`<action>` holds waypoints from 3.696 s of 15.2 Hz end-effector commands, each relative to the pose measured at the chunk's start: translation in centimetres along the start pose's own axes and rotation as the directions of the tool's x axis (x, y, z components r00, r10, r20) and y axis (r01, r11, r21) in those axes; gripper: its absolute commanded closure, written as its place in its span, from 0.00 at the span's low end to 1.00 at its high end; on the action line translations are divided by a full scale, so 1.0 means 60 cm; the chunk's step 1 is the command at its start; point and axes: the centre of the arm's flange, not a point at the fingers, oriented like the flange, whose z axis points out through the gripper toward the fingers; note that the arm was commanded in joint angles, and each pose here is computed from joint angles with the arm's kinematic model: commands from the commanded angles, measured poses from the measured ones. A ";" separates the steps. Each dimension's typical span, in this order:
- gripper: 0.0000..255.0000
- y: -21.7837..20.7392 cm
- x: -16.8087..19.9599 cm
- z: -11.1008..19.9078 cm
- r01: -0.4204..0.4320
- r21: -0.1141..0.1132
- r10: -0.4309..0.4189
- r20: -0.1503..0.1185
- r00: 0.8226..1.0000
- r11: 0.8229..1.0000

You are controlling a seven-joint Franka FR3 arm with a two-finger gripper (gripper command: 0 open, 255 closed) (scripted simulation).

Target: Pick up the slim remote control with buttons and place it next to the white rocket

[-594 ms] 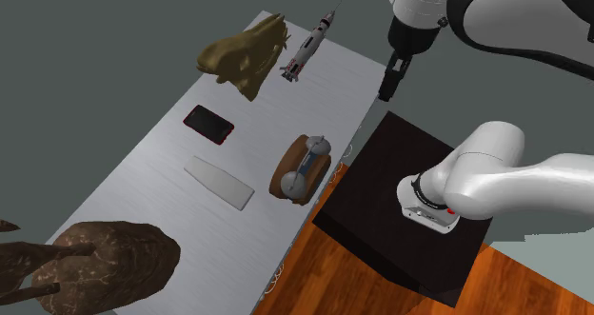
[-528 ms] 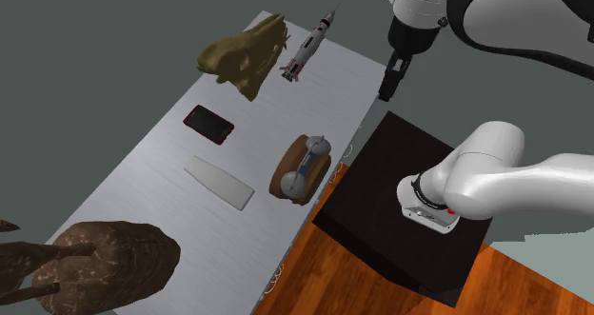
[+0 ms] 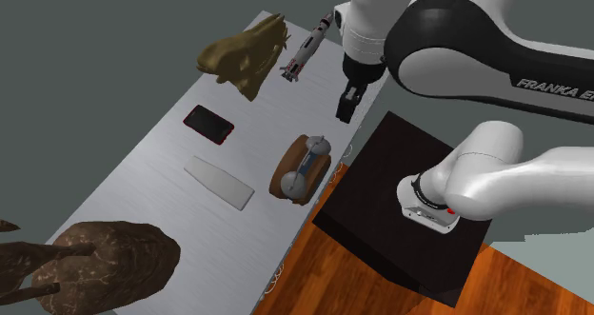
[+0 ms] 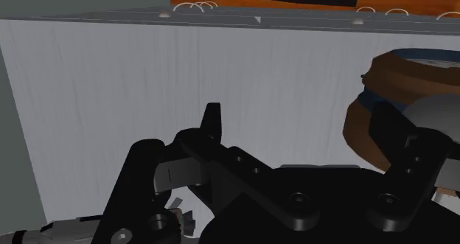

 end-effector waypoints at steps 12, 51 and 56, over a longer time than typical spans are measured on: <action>0.00 -0.203 0.175 0.101 -0.027 -0.012 0.026 -0.030 0.999 1.000; 1.00 -0.463 0.421 0.293 -0.062 -0.029 0.060 -0.069 0.996 0.998; 1.00 -0.463 0.421 0.284 -0.062 -0.029 0.060 -0.069 0.996 0.998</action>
